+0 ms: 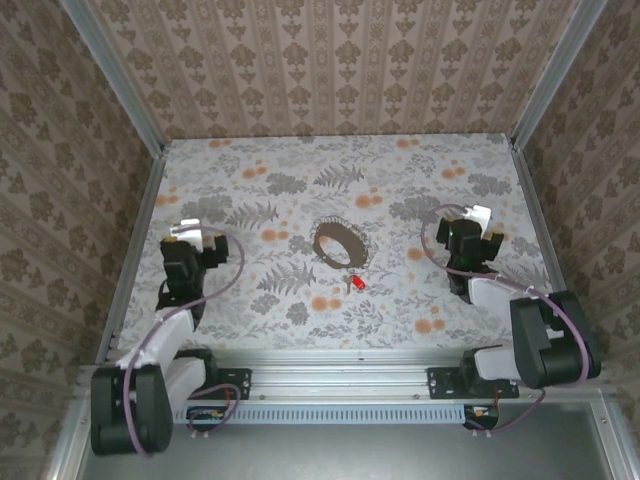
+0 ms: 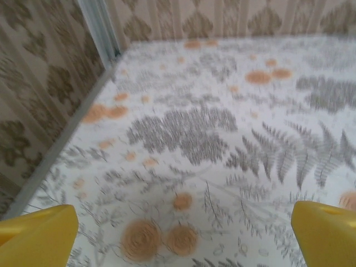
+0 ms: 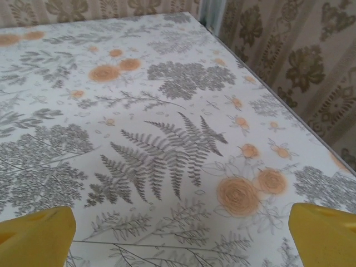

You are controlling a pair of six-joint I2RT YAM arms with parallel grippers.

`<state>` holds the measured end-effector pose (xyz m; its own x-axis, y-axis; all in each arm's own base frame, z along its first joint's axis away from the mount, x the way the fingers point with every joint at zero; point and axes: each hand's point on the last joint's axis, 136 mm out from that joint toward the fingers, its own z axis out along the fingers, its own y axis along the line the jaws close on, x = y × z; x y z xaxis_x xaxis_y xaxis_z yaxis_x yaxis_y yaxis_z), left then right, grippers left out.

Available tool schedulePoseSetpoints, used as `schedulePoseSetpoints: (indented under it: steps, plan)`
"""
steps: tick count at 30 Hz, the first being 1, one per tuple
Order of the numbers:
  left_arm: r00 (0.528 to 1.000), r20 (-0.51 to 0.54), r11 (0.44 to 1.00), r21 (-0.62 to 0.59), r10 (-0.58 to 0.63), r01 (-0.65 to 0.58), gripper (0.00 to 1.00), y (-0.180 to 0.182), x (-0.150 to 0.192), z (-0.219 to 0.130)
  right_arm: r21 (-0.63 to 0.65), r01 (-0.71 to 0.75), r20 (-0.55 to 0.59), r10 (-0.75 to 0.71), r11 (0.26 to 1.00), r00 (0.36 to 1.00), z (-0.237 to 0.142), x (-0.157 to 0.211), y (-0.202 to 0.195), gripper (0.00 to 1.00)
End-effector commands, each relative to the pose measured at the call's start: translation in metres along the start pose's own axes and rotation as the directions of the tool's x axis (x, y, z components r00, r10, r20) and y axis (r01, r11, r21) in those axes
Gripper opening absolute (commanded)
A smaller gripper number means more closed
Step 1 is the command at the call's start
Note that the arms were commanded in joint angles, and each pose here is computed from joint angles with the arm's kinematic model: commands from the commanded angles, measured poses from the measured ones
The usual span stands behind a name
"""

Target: Put the keys on the keyring

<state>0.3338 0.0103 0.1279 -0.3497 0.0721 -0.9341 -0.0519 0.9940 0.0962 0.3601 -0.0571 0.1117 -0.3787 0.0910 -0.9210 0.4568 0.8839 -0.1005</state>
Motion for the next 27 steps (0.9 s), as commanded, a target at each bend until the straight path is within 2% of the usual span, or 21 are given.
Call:
schedulePoseSetpoints:
  steps: [1, 2, 5, 7, 9, 10, 11, 13, 16, 19, 27]
  plan:
    - [0.987, 0.146, 0.995, 0.057, 0.069, -0.078, 1.00, -0.018, -0.017, 0.010, -0.097, -0.017, 0.113, 0.028, 0.995, 0.993, 0.005, -0.015, 0.018, 1.00]
    - [0.987, 0.149, 0.995, 0.066, 0.067, -0.078, 1.00, -0.021, -0.013, 0.015, -0.128, -0.005, 0.136, 0.023, 0.992, 0.990, 0.007, -0.016, 0.024, 1.00]
    - [0.984, 0.170, 0.994, 0.082, 0.059, -0.073, 1.00, -0.027, -0.014, 0.027, -0.221, 0.056, 0.104, -0.034, 0.974, 0.994, 0.012, -0.012, 0.046, 1.00]
    - [0.987, 0.144, 0.990, 0.107, 0.077, -0.092, 1.00, -0.034, -0.004, 0.037, -0.257, 0.052, 0.058, -0.038, 0.965, 0.998, 0.017, -0.009, 0.050, 1.00]
    - [0.986, 0.145, 0.988, 0.111, 0.087, -0.104, 1.00, -0.038, 0.008, 0.043, -0.304, 0.052, 0.067, -0.033, 0.951, 0.997, 0.015, -0.006, 0.055, 1.00]
    - [0.980, 0.175, 0.990, 0.094, 0.092, -0.109, 1.00, -0.036, 0.003, 0.044, -0.331, 0.052, 0.087, -0.024, 0.942, 0.996, 0.014, -0.001, 0.056, 1.00]
    - [0.983, 0.165, 0.992, 0.085, 0.082, -0.098, 1.00, -0.034, 0.002, 0.046, -0.328, 0.051, 0.129, -0.008, 0.943, 0.992, 0.013, -0.002, 0.055, 1.00]
    - [0.990, 0.115, 0.990, 0.099, 0.087, -0.099, 1.00, -0.036, 0.005, 0.052, -0.292, 0.026, 0.079, -0.003, 0.956, 0.997, 0.016, 0.001, 0.048, 1.00]
    - [0.994, 0.049, 0.989, 0.105, 0.099, -0.103, 1.00, -0.036, 0.005, 0.065, -0.290, 0.024, 0.078, -0.001, 0.957, 0.997, 0.018, 0.000, 0.048, 1.00]
    - [1.000, -0.013, 0.995, 0.096, 0.027, -0.025, 1.00, -0.022, 0.009, 0.073, -0.289, 0.023, 0.085, 0.001, 0.957, 0.996, 0.016, 0.000, 0.047, 1.00]
    - [1.000, -0.006, 0.995, 0.096, 0.030, -0.029, 1.00, -0.022, 0.008, 0.073, -0.290, 0.024, 0.089, 0.002, 0.957, 0.996, 0.016, 0.000, 0.047, 1.00]
